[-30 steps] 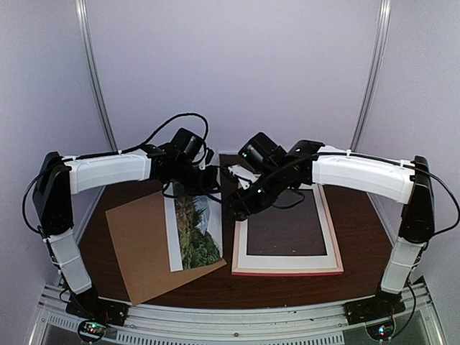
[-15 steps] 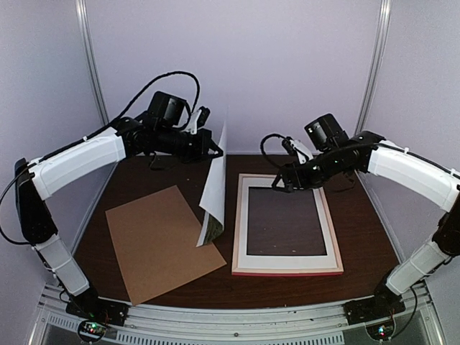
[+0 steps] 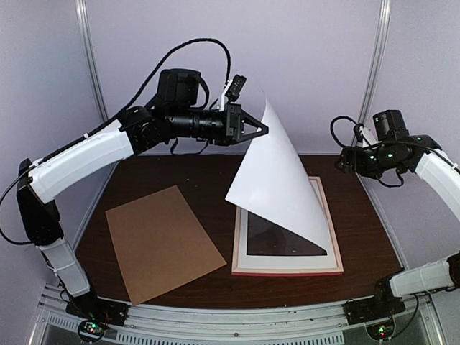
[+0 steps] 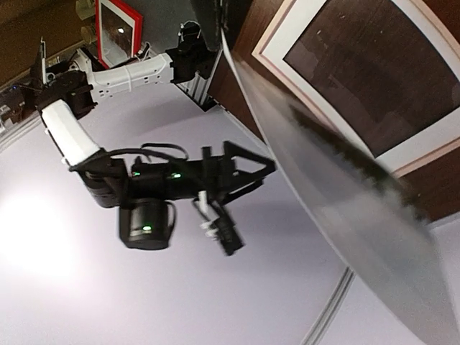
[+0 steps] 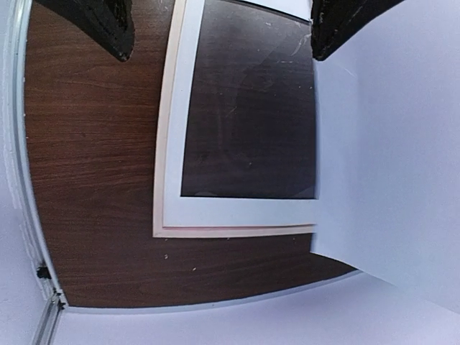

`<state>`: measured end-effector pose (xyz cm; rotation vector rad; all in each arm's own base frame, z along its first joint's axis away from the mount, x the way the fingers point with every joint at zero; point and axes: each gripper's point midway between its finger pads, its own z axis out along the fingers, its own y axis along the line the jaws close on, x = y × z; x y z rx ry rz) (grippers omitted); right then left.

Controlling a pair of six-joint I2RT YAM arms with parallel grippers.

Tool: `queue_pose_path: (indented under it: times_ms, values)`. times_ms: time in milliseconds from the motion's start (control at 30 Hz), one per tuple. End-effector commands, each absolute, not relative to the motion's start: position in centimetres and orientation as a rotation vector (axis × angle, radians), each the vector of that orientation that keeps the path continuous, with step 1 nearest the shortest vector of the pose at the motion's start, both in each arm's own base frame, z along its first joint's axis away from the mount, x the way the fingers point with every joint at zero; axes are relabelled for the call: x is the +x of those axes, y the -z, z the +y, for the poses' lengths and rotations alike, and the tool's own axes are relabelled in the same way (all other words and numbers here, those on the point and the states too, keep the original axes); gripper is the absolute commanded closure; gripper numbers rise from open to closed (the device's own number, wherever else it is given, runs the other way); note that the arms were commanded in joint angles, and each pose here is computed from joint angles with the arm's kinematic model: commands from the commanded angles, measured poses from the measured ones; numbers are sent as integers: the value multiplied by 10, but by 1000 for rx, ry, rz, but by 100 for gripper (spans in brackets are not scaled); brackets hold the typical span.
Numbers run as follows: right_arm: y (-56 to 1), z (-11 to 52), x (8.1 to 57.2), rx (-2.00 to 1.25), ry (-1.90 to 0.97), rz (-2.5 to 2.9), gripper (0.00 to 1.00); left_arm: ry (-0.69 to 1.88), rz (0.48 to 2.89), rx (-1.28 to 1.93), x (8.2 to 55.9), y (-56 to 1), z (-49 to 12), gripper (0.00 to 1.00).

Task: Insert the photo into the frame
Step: Turn over the photo.

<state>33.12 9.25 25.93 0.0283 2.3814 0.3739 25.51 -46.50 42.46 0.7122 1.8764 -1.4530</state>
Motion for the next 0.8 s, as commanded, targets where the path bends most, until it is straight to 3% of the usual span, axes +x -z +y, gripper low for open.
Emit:
queue_pose_path:
  times_ms: [0,167,400,767]
  values:
    - [-258,66,319,76,-283,2384,16,1455,1908,464,304,-395,-437,100]
    - [-247,64,321,82,-283,2413,16,1450,2124,148,353,-285,-420,100]
    - [-231,70,327,73,-320,2450,15,1428,2351,-52,369,-153,-432,100]
    - [-210,76,329,70,-352,2490,15,1399,2426,-191,360,-106,-428,100]
